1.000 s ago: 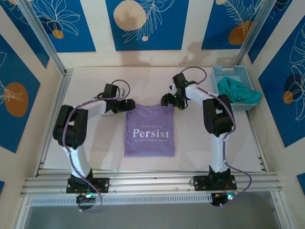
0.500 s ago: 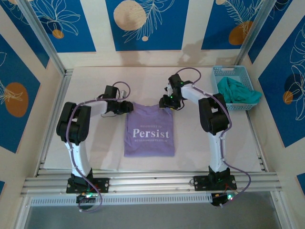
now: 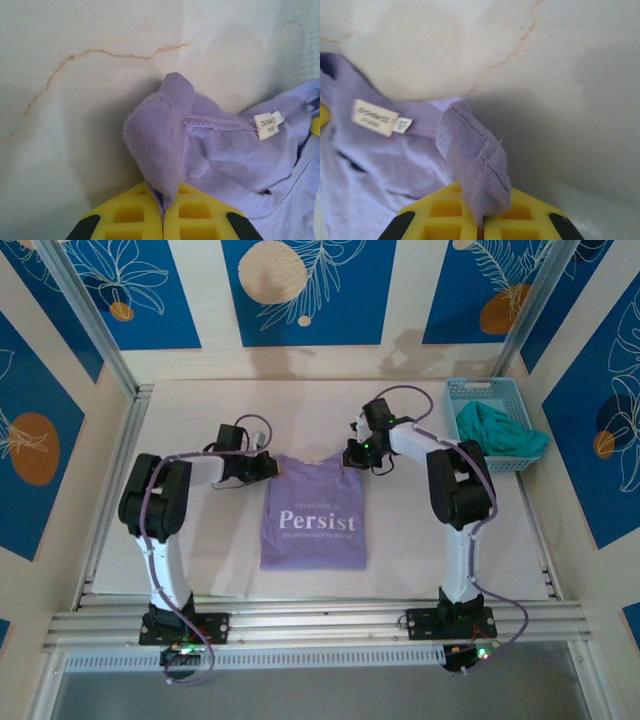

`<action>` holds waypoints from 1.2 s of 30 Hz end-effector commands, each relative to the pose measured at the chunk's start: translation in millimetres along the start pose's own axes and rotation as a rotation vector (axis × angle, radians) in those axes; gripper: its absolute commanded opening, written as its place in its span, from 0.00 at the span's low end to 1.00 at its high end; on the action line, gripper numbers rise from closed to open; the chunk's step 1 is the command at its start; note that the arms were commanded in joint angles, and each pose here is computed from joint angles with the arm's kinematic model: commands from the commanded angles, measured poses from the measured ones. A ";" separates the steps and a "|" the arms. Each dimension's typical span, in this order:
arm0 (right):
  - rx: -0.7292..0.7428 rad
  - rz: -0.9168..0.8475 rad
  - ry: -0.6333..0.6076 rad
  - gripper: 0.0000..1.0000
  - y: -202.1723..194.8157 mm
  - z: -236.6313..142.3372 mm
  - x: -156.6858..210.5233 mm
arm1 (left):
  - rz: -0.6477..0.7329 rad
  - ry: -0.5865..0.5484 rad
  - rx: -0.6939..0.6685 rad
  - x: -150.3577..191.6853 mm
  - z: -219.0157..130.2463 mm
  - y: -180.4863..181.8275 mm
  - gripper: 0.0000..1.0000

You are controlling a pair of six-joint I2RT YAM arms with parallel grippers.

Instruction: Fold the inside-out t-shirt

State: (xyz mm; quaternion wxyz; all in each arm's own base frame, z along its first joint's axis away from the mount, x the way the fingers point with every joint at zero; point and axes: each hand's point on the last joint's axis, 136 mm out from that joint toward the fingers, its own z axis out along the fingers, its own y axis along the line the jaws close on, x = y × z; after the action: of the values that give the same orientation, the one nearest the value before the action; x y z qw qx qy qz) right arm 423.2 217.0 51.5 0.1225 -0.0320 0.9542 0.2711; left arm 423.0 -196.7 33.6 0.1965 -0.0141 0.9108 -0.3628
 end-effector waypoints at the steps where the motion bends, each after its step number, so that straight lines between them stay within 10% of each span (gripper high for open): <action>1: -0.132 -0.029 -0.134 0.02 28.5 -33.7 -22.6 | 0.037 -0.075 0.103 -17.4 -19.3 -28.2 0.00; 9: -0.185 -0.021 -0.247 0.01 31.0 -54.1 -62.9 | 0.052 -0.163 0.101 -65.0 -20.4 -41.7 0.00; 21: -0.295 -0.233 -0.539 0.02 105.3 -189.4 -162.5 | 0.255 -0.424 0.197 -187.5 -112.5 -154.6 0.00; 36: -0.262 -0.217 -0.336 0.04 94.2 -123.0 29.1 | 0.184 -0.334 0.342 -8.5 -126.4 -115.9 0.00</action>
State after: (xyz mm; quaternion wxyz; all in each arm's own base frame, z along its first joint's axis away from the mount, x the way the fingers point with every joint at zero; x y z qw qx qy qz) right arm 375.4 228.2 180.2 0.2819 -0.0963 0.8768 0.3775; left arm 388.8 -192.4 153.8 0.3278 0.0066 0.8328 -0.4461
